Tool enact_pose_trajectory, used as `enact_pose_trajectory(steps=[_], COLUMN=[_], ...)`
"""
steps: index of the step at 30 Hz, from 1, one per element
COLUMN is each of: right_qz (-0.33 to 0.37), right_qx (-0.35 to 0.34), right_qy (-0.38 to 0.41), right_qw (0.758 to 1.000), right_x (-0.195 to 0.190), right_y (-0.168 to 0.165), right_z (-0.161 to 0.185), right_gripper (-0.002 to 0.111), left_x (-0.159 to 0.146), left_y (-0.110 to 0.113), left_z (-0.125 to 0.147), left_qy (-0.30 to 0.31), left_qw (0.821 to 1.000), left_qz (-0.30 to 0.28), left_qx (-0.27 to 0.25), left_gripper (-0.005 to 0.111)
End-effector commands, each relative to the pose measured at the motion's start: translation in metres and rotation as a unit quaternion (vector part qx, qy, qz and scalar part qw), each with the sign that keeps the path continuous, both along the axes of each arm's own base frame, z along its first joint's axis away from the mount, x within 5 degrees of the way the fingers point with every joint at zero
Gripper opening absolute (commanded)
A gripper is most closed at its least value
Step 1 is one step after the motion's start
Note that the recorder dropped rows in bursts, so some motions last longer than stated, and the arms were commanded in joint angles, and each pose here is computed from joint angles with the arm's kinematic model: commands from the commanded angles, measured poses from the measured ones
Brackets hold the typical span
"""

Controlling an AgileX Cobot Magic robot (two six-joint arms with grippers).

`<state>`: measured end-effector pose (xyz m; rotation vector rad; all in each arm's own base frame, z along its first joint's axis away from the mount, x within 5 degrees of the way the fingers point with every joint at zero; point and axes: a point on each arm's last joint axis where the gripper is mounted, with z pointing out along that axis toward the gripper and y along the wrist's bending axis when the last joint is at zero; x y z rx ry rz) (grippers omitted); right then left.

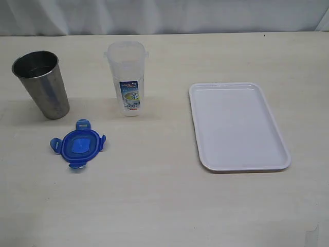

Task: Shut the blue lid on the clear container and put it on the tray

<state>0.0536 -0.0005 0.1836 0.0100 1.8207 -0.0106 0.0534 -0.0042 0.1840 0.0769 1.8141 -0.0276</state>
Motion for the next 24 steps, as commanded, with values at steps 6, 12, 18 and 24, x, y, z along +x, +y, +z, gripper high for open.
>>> enact_pose_trajectory(steps=[6, 12, 18, 24], right_qz=[-0.002, -0.002, -0.002, -0.002], right_qx=[0.002, 0.002, 0.002, 0.002], right_qy=[0.003, 0.003, 0.003, 0.003], right_qw=[1.000, 1.000, 1.000, 1.000], right_x=[0.000, 0.000, 0.000, 0.000], right_y=[0.000, 0.000, 0.000, 0.000], right_z=[-0.001, -0.001, -0.001, -0.001], right_gripper=[0.007, 0.007, 0.007, 0.007], left_x=[0.002, 0.003, -0.003, -0.013], left_y=[0.000, 0.002, 0.005, 0.007], left_z=[0.006, 0.031, 0.054, 0.073], left_qy=[-0.041, -0.173, -0.301, -0.408], left_qw=[0.999, 0.985, 0.953, 0.909], left_qz=[0.003, 0.014, 0.025, 0.022], left_qx=[-0.002, -0.013, -0.019, -0.088], left_gripper=[0.000, 0.000, 0.000, 0.000])
